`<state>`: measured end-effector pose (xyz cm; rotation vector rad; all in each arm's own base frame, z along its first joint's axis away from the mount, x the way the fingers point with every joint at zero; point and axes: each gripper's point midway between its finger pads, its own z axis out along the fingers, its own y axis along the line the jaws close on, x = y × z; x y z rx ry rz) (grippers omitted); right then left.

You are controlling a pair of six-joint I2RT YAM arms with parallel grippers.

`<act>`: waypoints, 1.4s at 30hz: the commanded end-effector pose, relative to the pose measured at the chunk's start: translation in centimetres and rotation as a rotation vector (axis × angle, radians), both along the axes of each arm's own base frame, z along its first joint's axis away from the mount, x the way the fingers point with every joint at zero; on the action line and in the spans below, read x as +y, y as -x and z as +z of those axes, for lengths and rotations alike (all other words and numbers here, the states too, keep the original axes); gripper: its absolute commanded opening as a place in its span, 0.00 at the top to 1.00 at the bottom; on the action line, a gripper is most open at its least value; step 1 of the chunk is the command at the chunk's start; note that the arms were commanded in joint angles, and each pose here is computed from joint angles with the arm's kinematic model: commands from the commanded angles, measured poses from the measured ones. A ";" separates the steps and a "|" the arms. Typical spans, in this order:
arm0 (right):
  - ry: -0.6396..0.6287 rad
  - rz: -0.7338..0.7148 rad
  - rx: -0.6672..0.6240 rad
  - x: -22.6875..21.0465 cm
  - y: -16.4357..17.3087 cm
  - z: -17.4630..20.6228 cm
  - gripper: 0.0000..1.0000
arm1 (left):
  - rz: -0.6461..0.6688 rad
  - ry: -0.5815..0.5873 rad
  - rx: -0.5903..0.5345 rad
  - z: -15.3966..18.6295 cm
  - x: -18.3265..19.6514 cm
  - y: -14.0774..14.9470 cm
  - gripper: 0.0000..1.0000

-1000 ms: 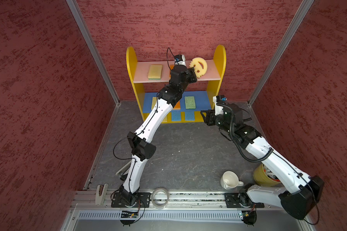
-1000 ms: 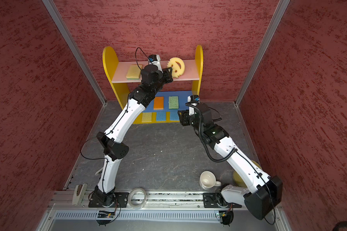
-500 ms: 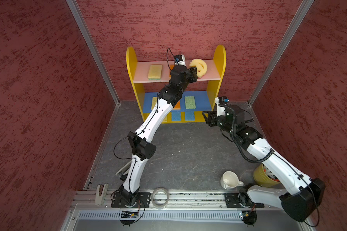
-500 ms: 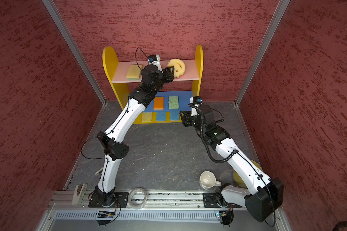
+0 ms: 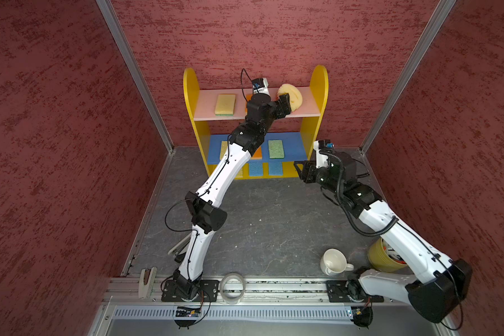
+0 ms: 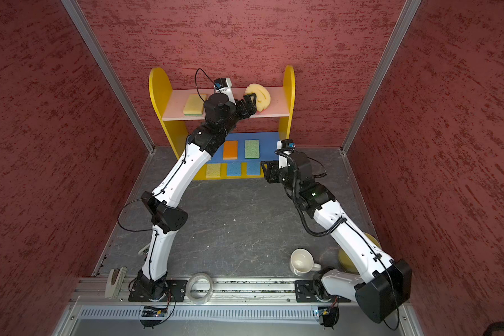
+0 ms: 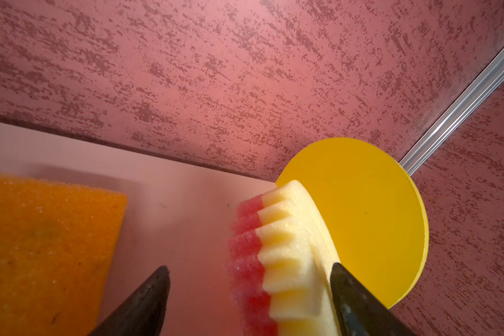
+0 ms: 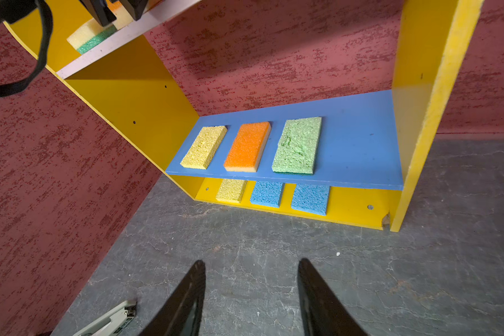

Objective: Arrange cleaning sponges on a shelf
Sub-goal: Place the cleaning sponge on the shelf.

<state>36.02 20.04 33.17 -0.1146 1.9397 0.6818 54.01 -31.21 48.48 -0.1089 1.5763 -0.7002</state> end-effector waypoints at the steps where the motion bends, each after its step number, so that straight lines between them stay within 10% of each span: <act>1: -0.037 -0.012 -0.045 -0.3 -0.5 1.4 0.49 | 0.016 0.014 -0.027 0.4 0.4 -0.7 0.15; 6: -0.099 0.014 -0.147 0.8 -3.0 5.4 0.68 | 0.011 0.012 -0.030 0.4 0.3 -0.7 0.28; 14: -0.163 0.096 -0.257 4.3 -8.1 10.9 0.70 | -0.008 0.020 0.007 -0.8 0.0 -1.1 0.28; 42: -0.215 0.109 -0.236 5.8 -13.5 11.1 0.73 | -0.075 0.078 -0.056 3.6 0.0 2.5 0.21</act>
